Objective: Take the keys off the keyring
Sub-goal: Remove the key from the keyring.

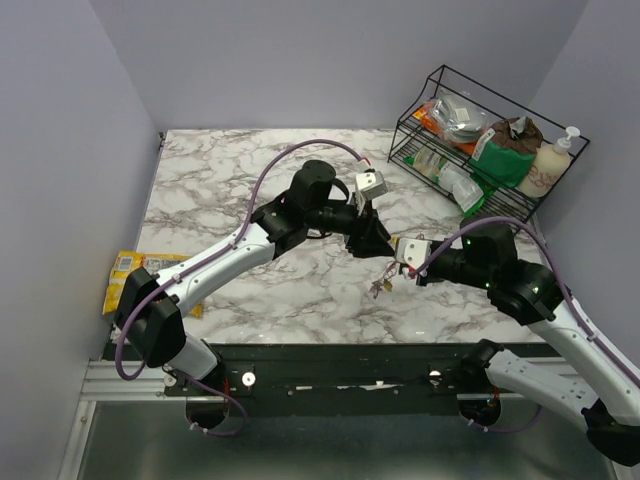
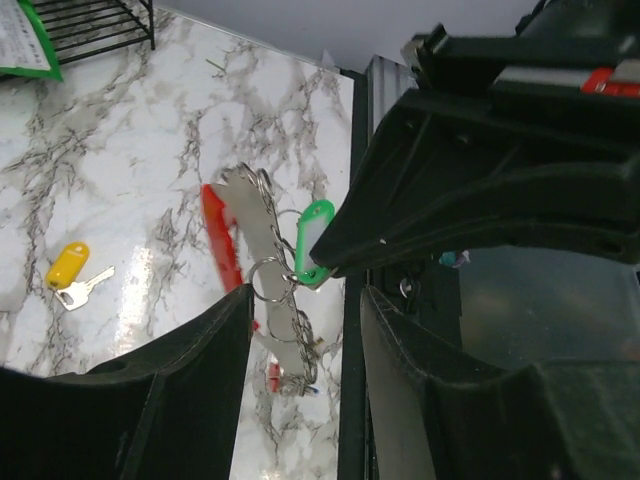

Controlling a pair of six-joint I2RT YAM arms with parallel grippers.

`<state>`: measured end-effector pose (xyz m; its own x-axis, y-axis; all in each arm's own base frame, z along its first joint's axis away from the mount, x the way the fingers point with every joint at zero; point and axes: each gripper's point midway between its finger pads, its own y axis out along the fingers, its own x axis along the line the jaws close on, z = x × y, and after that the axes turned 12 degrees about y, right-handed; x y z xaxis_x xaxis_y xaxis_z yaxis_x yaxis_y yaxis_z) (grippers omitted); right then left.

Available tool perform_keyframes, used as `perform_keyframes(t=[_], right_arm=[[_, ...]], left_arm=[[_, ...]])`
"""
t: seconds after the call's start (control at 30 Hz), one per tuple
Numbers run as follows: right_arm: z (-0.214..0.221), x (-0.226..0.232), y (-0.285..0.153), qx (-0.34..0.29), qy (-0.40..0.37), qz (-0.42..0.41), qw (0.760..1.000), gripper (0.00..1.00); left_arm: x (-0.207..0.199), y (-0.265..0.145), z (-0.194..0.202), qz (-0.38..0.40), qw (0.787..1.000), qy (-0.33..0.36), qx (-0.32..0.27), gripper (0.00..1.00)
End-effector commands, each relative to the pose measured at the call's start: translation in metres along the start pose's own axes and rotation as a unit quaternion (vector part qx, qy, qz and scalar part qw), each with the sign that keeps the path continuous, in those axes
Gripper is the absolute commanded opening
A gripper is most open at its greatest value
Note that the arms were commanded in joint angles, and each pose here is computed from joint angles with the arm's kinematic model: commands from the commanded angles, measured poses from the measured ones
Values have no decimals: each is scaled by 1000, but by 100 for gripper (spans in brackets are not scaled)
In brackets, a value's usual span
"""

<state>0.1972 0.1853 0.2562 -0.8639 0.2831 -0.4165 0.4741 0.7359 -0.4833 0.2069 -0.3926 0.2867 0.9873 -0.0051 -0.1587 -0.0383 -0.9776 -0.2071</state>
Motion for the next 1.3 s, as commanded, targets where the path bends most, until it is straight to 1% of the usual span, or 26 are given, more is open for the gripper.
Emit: perform_keyframes(t=[0.0,0.27,0.47,0.77,1.03,1.13,1.17,1.27], right_arm=[[-23,-9,-12,-36,9,11,999,1],[-34,-12,-18,-52,24,9,998,1],[-44,-17,-22,-57,66,7,996,1],[-40,-23,-15,-37,119,11,992,1],[-36,-29,-13,-26,168,20,985,1],[-37,-34,-13,-18,192,25,981,1],[-40,-37,-14,-19,195,27,980,1],[-38,-40,-13,-8,218,29,976,1]], left_arm=[[-19,0,0,42,999,27,-4,58],[-20,3,0,43,999,31,1,60],[-24,6,3,45,998,45,12,61],[-24,3,-8,32,997,63,19,62],[-6,-6,-16,-35,995,86,31,62],[-7,-4,-13,-34,995,82,35,62],[-6,-4,-12,-35,994,95,38,62],[-11,3,-5,-28,993,101,50,61]])
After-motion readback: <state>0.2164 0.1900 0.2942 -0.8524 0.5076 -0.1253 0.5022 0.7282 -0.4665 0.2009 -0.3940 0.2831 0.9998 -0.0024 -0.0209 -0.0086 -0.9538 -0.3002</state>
